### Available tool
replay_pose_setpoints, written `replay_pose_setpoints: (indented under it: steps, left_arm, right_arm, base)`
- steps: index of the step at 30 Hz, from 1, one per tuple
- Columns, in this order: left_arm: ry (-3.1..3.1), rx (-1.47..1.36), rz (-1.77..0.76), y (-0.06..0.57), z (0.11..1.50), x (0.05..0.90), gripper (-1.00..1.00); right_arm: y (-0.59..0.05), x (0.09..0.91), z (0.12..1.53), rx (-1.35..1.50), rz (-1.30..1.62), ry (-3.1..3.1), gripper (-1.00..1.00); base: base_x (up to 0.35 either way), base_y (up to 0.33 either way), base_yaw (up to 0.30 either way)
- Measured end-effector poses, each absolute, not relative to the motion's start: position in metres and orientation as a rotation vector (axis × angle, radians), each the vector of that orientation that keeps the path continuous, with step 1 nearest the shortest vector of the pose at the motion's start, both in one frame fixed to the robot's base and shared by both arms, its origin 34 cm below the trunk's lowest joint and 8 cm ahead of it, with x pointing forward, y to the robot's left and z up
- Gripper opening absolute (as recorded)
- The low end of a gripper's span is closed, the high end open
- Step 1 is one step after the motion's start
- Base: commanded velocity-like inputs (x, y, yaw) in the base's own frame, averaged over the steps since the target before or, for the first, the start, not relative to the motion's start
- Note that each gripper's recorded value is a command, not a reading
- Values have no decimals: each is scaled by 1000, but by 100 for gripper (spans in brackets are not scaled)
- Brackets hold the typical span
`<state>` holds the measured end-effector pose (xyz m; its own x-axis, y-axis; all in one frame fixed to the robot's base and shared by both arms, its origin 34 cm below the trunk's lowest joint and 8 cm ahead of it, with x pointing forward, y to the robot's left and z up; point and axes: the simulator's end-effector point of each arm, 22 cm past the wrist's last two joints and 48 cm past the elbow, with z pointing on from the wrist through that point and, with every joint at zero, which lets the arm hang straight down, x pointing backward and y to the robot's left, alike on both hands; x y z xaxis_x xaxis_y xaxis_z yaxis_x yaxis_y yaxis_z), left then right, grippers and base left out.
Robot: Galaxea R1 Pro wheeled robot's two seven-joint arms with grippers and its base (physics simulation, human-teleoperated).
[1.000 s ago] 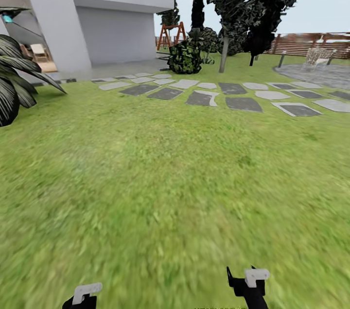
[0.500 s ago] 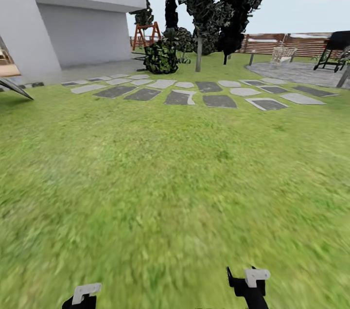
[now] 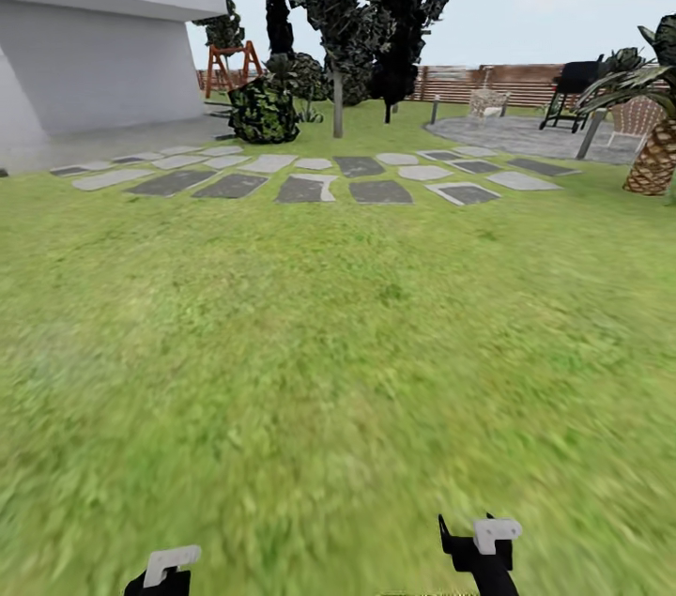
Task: In the garden, pick up the pesticide atomizer on the floor and spray pesticide onto both trees until each tree trunk is fully covered.
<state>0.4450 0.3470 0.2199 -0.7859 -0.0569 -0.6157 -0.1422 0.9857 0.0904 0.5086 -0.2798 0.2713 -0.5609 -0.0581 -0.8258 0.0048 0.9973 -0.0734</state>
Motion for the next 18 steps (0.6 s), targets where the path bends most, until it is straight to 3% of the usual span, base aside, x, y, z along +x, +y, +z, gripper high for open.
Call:
replay_pose_setpoints:
  steps: [18]
  left_arm:
    - [2471, -134, 164, 349, 221, 446, -100]
  right_arm:
    - [-278, 508, 271, -40, -79, 2166, 100]
  base:
    - [0, 0, -300]
